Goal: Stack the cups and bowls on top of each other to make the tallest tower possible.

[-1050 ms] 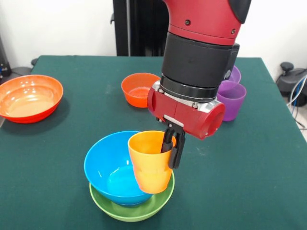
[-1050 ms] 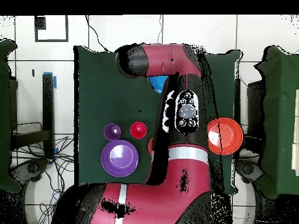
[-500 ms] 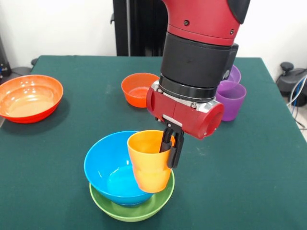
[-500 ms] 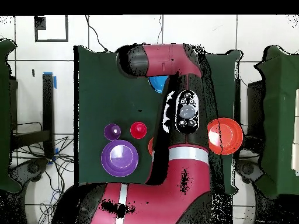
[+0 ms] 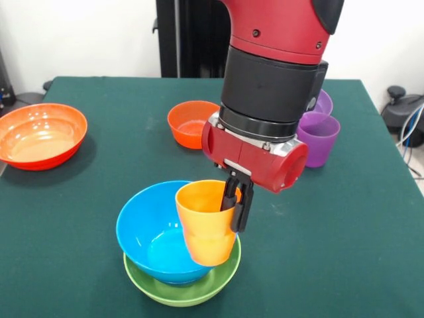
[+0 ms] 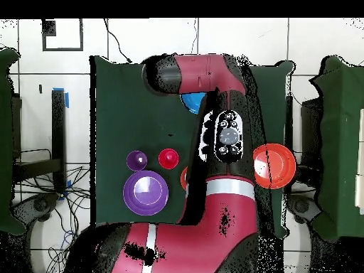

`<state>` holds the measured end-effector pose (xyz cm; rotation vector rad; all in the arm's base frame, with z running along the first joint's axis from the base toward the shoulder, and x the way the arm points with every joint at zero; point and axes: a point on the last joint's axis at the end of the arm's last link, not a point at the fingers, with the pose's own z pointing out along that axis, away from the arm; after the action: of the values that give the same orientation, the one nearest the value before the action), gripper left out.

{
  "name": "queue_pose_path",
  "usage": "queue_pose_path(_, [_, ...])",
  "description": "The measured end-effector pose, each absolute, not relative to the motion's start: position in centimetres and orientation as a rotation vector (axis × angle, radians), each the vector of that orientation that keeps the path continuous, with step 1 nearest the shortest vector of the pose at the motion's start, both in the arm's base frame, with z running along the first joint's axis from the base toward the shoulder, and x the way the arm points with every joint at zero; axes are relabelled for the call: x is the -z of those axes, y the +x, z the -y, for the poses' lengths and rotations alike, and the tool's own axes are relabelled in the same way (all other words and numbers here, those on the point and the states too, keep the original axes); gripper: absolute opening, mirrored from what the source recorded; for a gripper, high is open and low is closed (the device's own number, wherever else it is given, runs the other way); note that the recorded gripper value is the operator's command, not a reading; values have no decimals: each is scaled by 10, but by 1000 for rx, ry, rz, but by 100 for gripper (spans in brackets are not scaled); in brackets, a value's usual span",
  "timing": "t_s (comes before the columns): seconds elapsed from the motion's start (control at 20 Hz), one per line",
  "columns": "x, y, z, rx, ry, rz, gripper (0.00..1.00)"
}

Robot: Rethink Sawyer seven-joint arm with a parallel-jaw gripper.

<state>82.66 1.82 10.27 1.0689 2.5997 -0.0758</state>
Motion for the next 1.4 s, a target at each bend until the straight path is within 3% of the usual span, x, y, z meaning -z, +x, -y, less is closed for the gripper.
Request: queue_pose_path(1.4, [-71,788,-9,120,1128,-2710,0])
